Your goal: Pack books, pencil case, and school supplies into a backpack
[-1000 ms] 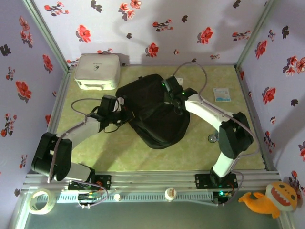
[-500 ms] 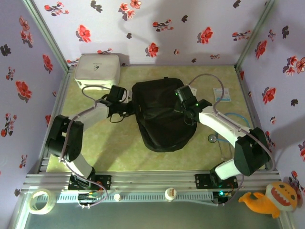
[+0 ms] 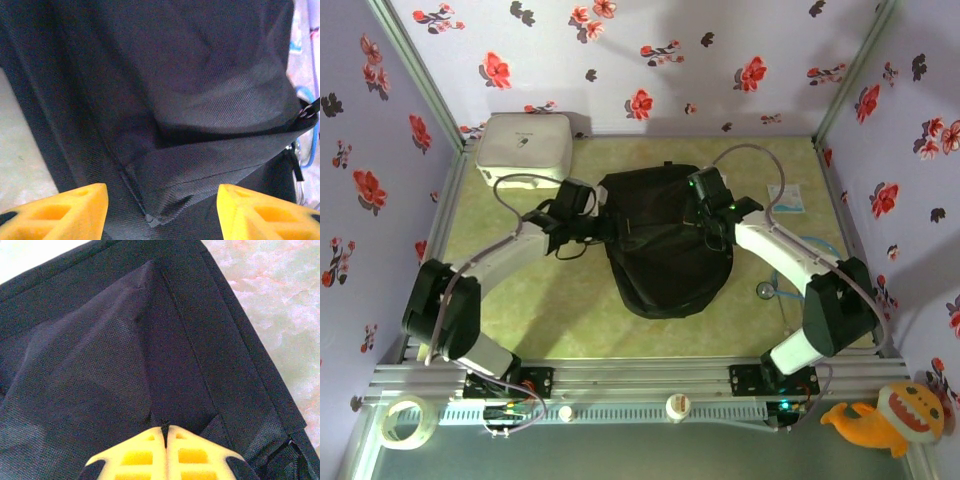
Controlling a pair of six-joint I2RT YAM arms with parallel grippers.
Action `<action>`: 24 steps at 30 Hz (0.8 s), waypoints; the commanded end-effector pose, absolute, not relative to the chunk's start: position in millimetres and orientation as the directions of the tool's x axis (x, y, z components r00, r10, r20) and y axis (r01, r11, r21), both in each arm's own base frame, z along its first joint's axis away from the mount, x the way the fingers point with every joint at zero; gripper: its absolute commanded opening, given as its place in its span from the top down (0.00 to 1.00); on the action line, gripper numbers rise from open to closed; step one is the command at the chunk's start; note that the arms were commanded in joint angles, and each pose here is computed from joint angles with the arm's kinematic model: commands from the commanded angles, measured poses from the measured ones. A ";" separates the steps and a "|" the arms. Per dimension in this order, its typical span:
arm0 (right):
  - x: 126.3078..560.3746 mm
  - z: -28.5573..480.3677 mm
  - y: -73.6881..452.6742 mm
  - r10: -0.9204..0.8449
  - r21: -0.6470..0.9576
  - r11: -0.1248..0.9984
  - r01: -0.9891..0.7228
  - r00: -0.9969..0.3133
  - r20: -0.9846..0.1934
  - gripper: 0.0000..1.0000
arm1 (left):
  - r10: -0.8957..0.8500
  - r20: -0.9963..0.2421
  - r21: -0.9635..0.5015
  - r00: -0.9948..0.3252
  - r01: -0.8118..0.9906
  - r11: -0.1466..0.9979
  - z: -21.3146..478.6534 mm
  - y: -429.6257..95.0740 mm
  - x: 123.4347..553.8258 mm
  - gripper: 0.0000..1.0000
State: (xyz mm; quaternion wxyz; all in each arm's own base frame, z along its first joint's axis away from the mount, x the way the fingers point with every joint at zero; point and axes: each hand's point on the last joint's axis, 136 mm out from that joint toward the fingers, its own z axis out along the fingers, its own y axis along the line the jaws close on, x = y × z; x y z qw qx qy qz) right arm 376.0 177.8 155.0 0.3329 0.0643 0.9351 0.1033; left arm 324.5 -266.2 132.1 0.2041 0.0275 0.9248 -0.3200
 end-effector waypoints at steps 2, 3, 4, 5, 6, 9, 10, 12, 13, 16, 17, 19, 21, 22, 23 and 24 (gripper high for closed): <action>388.9 167.7 177.0 0.198 0.253 0.966 0.042 -0.748 -0.633 1.00 | -0.018 -0.328 -0.615 -0.944 0.199 0.763 116.9 -289.6 320.0 0.41; 390.2 167.5 176.7 0.199 0.254 0.966 0.042 -0.748 -0.633 1.00 | -0.002 -0.307 -0.622 -0.952 0.199 0.757 111.9 -294.0 317.1 0.44; 390.8 166.0 176.3 0.199 0.253 0.966 0.044 -0.750 -0.631 1.00 | 0.003 -0.292 -0.628 -0.956 0.194 0.753 108.2 -296.9 316.4 0.50; 391.8 164.7 175.6 0.198 0.249 0.967 0.046 -0.752 -0.629 1.00 | 0.004 -0.283 -0.630 -0.959 0.189 0.753 105.8 -298.2 316.2 0.60; 393.1 163.4 173.5 0.197 0.242 0.969 0.052 -0.751 -0.630 1.00 | -0.003 -0.277 -0.624 -0.961 0.178 0.761 102.2 -297.1 317.4 0.72; 396.9 156.5 153.0 0.206 0.167 0.978 0.127 -0.740 -0.641 1.00 | -0.037 -0.300 -0.560 -0.953 0.144 0.816 97.4 -282.6 326.2 0.93; 397.9 152.9 141.7 0.217 0.136 0.976 0.169 -0.737 -0.640 1.00 | -0.048 -0.309 -0.537 -0.950 0.133 0.833 95.8 -276.6 329.6 0.98; 399.8 145.9 121.0 0.245 0.089 0.965 0.247 -0.728 -0.640 1.00 | -0.065 -0.313 -0.511 -0.947 0.111 0.852 93.0 -267.6 333.7 1.00; 400.3 142.1 113.8 0.254 0.071 0.959 0.274 -0.726 -0.638 1.00 | -0.072 -0.311 -0.503 -0.948 0.100 0.858 90.8 -264.3 335.1 1.00; 402.5 135.0 106.2 0.259 0.040 0.952 0.302 -0.731 -0.632 1.00 | -0.078 -0.310 -0.499 -0.947 0.093 0.862 87.9 -262.6 338.9 1.00; 403.9 133.2 108.4 0.258 0.046 0.954 0.296 -0.737 -0.625 1.00 | -0.073 -0.311 -0.497 -0.947 0.097 0.862 87.7 -263.4 340.2 1.00; 408.3 135.9 119.7 0.253 0.086 0.963 0.255 -0.744 -0.618 1.00 | -0.063 -0.319 -0.496 -0.946 0.110 0.861 90.0 -267.2 346.2 1.00; 411.2 148.0 133.2 0.252 0.150 0.968 0.204 -0.746 -0.617 1.00 | -0.054 -0.343 -0.500 -0.938 0.134 0.855 97.3 -273.4 355.5 1.00; 412.5 158.8 137.7 0.253 0.175 0.967 0.183 -0.737 -0.627 0.92 | -0.053 -0.361 -0.504 -0.931 0.147 0.851 103.4 -277.3 362.5 0.98; 412.8 169.4 138.7 0.255 0.190 0.967 0.172 -0.725 -0.640 0.83 | -0.049 -0.380 -0.507 -0.923 0.164 0.846 110.3 -280.8 368.2 0.90; 412.1 181.4 137.3 0.257 0.199 0.966 0.165 -0.709 -0.657 0.69 | -0.048 -0.406 -0.508 -0.913 0.181 0.842 119.2 -284.0 376.0 0.84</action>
